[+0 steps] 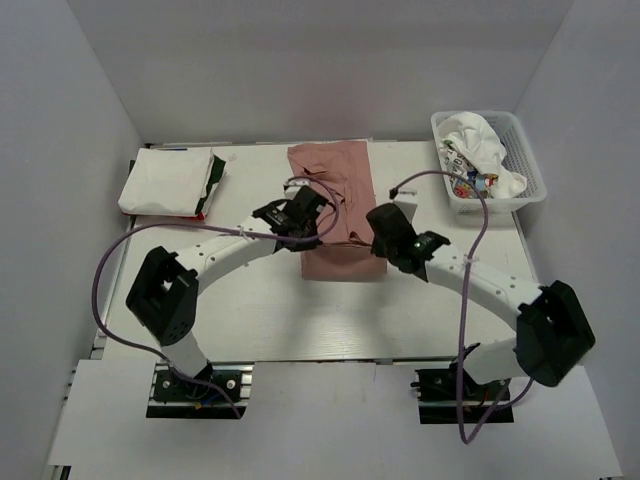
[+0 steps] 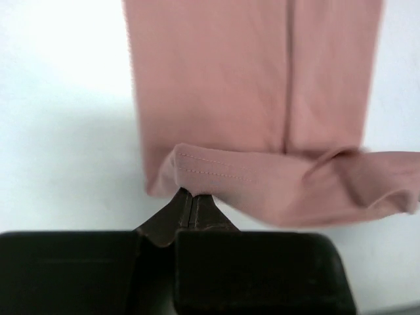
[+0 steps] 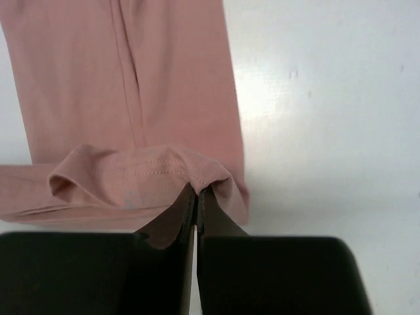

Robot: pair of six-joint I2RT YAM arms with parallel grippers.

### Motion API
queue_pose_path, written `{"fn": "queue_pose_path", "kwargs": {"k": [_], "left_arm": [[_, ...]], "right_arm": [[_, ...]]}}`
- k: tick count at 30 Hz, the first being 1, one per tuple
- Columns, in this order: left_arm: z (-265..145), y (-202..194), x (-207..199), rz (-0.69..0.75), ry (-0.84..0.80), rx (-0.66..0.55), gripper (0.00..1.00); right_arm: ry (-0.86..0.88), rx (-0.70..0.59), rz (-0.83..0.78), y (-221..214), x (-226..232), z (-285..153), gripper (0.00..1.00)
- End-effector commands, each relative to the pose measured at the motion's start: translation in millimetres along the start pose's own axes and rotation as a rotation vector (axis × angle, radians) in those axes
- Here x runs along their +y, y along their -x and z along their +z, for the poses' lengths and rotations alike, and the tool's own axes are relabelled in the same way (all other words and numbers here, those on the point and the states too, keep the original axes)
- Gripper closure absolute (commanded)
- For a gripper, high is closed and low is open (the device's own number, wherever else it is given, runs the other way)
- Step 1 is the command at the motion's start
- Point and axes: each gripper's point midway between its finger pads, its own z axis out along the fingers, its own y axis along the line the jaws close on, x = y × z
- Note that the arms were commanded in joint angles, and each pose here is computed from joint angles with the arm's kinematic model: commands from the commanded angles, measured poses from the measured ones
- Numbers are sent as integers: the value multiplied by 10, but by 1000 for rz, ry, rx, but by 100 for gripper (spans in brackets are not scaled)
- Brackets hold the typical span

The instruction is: Fold and stack the t-shirts

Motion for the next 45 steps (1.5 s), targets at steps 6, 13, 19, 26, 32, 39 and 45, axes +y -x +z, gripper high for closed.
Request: {"fn": "queue_pose_path", "kwargs": {"k": [6,13,19,26,32,39,45], "left_arm": [[349,660,215,-8,93,-36,100],[663,1030,271,-12,84,-51,100],[931,1111,345,-16,68,-16,100],[1135,1737,380,-55,49,-82,42],[816,1697,419,-76,43,-86,1],[508,554,651,-93,-63,70,1],[513,79,555,-86,-170,153,1]], "right_arm": [[6,-112,-15,844,204,393,100],[8,-41,-51,947,292,901,100],[43,-2,-57,1009,363,1232,100],[16,10,-20,1268,322,1698,27],[95,87,-72,961,266,1458,10],[234,151,13,374,141,905,10],[214,201,55,-56,-86,807,10]]}}
